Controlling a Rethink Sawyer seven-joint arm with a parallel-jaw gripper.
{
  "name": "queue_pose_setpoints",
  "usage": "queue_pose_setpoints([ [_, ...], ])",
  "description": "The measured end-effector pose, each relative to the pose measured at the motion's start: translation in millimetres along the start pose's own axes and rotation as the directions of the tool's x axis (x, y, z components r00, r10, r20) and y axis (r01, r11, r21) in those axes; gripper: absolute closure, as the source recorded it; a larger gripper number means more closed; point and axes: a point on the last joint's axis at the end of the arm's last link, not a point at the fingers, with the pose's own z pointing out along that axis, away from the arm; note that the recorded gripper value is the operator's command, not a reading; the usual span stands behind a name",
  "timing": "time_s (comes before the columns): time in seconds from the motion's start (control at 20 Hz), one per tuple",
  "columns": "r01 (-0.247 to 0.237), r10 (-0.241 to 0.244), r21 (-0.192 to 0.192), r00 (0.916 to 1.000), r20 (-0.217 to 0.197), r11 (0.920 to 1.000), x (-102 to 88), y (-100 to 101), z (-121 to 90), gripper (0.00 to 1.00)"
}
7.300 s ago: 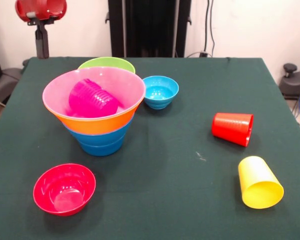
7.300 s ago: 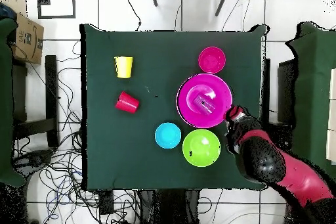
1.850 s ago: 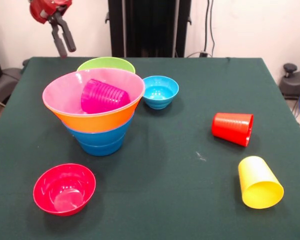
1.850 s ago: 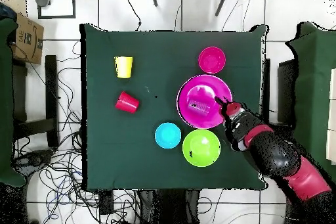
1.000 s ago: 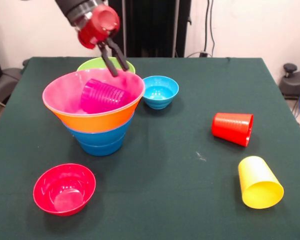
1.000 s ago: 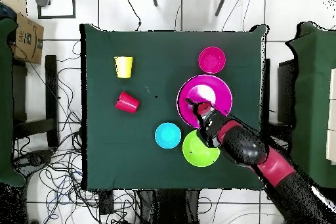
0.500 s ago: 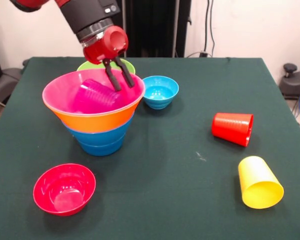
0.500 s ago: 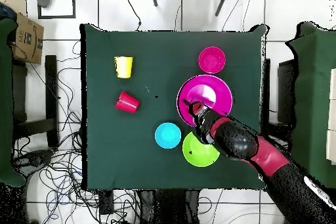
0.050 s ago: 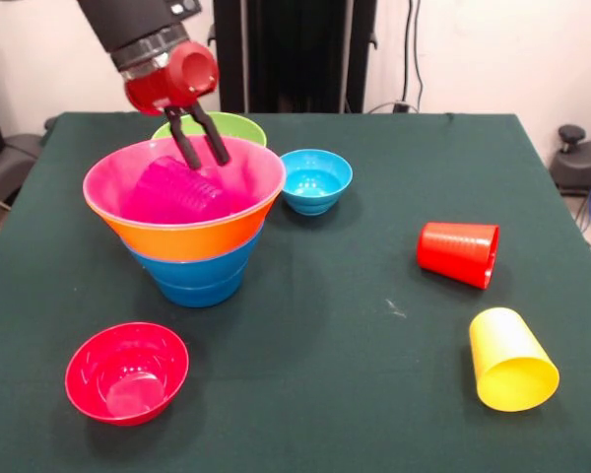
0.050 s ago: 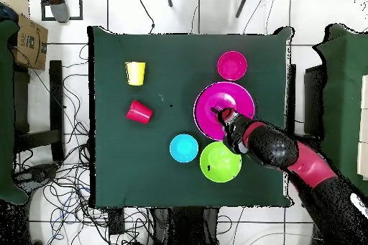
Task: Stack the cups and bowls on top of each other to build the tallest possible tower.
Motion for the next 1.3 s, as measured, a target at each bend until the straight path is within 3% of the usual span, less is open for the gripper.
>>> queue_pose_setpoints([
  [0.5, -0.022, 0.028, 0.069, 0.9965, -0.079, 0.9974, -23.3, 11.0, -49.2, 0.0],
  [0.65, -0.023, 0.029, 0.084, 0.9963, -0.081, 0.9962, -31.7, 15.9, -63.4, 0.0],
  [0.85, 0.0, 0.004, 0.105, 0.9994, -0.035, 0.9945, -47.3, 20.3, -68.5, 0.0],
  [1.0, 0.057, -0.064, 0.158, 0.9973, 0.037, 0.9857, -67.4, 19.8, -61.9, 0.0],
  [1.05, 0.079, -0.092, 0.179, 0.9935, 0.066, 0.9807, -75.3, 18.9, -58.5, 0.0],
  [1.15, 0.127, -0.16, 0.223, 0.9775, 0.138, 0.9666, -96.0, 15.7, -48.8, 0.0],
  [1.3, 0.155, -0.209, 0.252, 0.9558, 0.207, 0.9552, -116.1, 11.1, -41.5, 0.0],
])
